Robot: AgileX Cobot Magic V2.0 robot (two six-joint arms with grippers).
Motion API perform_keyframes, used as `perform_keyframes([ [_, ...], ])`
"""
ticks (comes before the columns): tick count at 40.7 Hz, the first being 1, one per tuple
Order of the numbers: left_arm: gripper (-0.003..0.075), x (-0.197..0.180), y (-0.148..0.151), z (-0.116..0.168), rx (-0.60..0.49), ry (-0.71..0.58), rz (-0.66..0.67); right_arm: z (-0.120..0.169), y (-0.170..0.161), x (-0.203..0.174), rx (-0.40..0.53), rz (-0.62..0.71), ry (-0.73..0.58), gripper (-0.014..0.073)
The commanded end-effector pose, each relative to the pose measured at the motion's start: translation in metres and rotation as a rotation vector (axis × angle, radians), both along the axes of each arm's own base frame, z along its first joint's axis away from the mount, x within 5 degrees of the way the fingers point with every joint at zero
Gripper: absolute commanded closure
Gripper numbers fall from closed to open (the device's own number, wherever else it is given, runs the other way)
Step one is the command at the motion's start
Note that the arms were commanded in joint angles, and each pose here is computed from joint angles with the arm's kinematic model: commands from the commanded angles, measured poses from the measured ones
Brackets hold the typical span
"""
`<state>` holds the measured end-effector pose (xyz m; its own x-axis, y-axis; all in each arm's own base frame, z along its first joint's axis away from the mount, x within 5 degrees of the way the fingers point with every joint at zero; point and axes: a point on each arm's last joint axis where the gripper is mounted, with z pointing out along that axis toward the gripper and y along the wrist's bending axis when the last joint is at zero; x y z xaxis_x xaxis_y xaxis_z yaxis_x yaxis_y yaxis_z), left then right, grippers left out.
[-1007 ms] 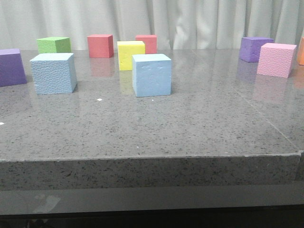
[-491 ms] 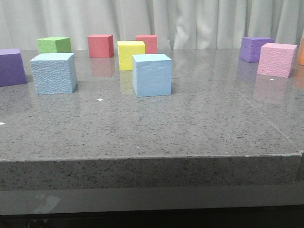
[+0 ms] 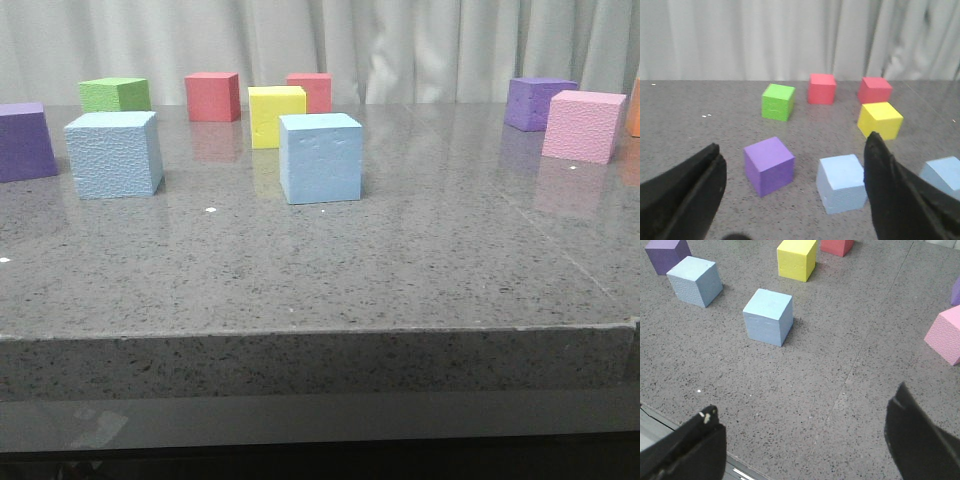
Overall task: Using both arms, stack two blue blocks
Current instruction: 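Set the light-blue cube down, open the right gripper and withdraw, then lower the left gripper onto the other light-blue cube and grasp it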
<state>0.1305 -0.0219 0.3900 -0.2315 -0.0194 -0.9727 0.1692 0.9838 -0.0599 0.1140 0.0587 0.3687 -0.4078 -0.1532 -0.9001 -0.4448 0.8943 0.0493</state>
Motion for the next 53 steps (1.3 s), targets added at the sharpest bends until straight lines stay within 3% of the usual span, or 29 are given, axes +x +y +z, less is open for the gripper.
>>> perform_keyframes([
  [1, 0.0183, 0.018, -0.013, 0.023, 0.005, 0.004, -0.071, 0.015, -0.001, 0.002, 0.028, -0.007, -0.103, -0.0052],
  [6, 0.0163, 0.051, -0.027, 0.03, 0.028, 0.118, -0.118, 0.015, -0.001, 0.002, 0.028, -0.007, -0.103, -0.0052],
  [7, 0.0154, 0.057, -0.028, 0.032, 0.031, 0.133, -0.12, 0.015, -0.001, 0.002, 0.028, -0.007, -0.103, 0.0004],
  [11, 0.011, 0.091, -0.036, 0.028, 0.057, 0.223, -0.123, 0.015, -0.001, 0.002, 0.028, -0.007, -0.103, 0.0004],
  [26, 0.011, 0.2, -0.082, -0.027, 0.156, 0.569, -0.189, 0.015, -0.001, 0.002, 0.028, -0.007, -0.103, 0.0004],
  [45, 0.0128, 0.251, -0.102, -0.073, 0.106, 0.727, -0.017, 0.015, -0.001, 0.002, 0.028, -0.007, -0.103, 0.0004],
  [53, 0.0213, 0.255, -0.11, -0.086, 0.097, 0.765, -0.032, 0.015, -0.001, 0.002, 0.028, -0.007, -0.103, 0.0004],
])
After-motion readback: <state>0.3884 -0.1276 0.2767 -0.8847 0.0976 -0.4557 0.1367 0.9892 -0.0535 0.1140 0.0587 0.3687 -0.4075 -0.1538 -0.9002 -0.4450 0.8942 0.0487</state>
